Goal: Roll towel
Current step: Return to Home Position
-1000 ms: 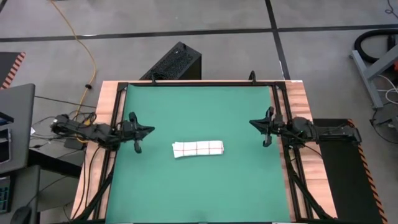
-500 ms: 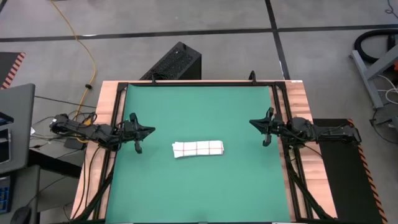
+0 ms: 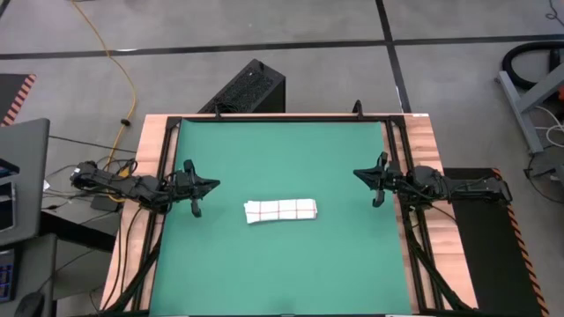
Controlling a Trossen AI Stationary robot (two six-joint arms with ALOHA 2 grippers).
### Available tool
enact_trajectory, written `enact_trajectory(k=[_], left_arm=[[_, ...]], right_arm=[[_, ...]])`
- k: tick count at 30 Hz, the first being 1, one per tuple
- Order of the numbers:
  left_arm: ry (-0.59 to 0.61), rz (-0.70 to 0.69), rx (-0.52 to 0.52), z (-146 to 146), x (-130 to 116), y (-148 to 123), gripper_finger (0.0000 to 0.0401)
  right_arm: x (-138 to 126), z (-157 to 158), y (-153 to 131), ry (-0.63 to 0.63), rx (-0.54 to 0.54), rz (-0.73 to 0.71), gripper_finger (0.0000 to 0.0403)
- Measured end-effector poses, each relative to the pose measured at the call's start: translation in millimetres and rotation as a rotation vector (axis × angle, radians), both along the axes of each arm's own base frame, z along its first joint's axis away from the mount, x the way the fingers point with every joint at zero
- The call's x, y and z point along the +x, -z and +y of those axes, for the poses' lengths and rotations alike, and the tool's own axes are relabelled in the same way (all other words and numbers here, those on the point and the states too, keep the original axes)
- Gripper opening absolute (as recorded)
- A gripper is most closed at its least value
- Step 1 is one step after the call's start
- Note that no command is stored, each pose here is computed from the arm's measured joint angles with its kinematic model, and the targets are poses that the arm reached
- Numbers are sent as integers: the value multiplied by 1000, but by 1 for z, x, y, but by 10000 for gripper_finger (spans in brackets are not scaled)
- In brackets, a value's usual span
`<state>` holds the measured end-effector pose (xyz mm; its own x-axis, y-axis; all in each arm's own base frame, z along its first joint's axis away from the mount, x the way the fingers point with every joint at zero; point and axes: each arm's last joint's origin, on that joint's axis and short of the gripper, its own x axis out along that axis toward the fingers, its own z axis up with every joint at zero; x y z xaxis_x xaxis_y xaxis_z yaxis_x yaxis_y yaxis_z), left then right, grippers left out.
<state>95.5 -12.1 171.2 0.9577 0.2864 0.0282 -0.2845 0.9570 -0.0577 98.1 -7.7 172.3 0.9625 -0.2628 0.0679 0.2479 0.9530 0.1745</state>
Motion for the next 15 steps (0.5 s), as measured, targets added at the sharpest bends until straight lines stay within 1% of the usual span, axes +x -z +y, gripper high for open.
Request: enact_trajectory(k=[15], left_arm=[[0,-2,-7,0,0,0,0]], right_arm=[[0,0,0,0,0,0,31]])
